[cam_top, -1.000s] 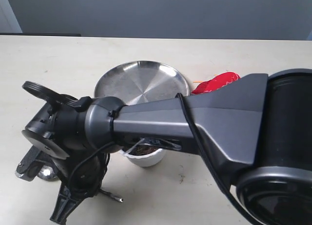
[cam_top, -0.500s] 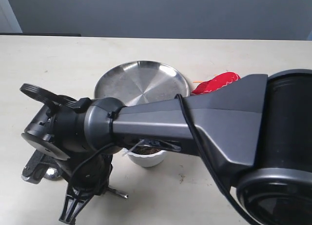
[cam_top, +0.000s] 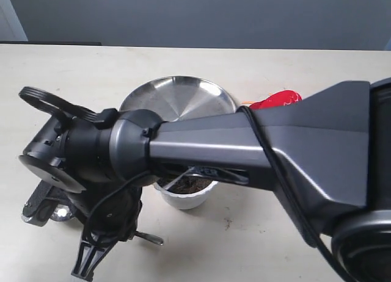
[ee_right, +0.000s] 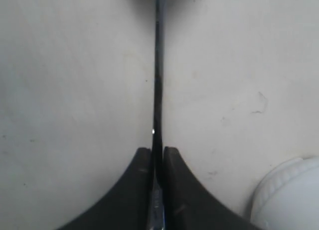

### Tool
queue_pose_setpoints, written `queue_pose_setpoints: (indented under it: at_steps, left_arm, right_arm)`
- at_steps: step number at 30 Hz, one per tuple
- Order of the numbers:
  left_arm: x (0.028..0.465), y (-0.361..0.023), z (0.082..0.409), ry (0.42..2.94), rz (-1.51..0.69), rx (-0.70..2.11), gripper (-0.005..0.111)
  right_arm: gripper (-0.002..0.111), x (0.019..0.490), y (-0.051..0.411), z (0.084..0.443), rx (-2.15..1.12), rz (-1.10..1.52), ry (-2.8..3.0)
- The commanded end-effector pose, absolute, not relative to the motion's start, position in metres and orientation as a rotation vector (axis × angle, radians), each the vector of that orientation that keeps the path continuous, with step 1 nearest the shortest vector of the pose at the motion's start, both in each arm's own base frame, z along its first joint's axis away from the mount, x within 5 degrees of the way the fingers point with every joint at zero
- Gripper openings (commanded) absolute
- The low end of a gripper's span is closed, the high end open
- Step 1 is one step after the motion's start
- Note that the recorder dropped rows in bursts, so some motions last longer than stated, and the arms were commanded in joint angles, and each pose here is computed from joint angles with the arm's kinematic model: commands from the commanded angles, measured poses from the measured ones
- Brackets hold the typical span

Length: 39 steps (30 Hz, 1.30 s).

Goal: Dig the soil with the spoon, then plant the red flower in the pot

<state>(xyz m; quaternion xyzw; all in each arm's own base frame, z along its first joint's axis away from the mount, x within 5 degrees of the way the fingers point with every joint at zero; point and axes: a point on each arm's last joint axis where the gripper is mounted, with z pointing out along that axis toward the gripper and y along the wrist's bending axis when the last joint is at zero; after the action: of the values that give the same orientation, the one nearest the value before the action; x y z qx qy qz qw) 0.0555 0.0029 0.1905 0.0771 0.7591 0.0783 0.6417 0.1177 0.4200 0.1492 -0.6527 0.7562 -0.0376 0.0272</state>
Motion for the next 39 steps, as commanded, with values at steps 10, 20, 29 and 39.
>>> queue_pose_setpoints:
  at_steps: [10, 20, 29, 39]
  left_arm:
    - [0.055, 0.003, 0.192, 1.717, 0.172, 0.171, 0.000]
    - [0.055, 0.003, 0.192, 1.717, 0.172, 0.171, 0.000]
    - [0.055, 0.003, 0.192, 1.717, 0.172, 0.171, 0.000]
    - [0.055, 0.003, 0.192, 1.717, 0.172, 0.171, 0.000]
  right_arm:
    - [-0.001, 0.123, 0.403, 0.215, -1.966, -0.176, 2.201]
    - [-0.001, 0.125, 0.372, 0.295, -1.858, -0.176, 2.027]
    - [-0.001, 0.150, 0.354, 0.335, -1.742, -0.525, 1.730]
    - [-0.001, 0.179, 0.340, 0.329, -1.672, -0.853, 1.585]
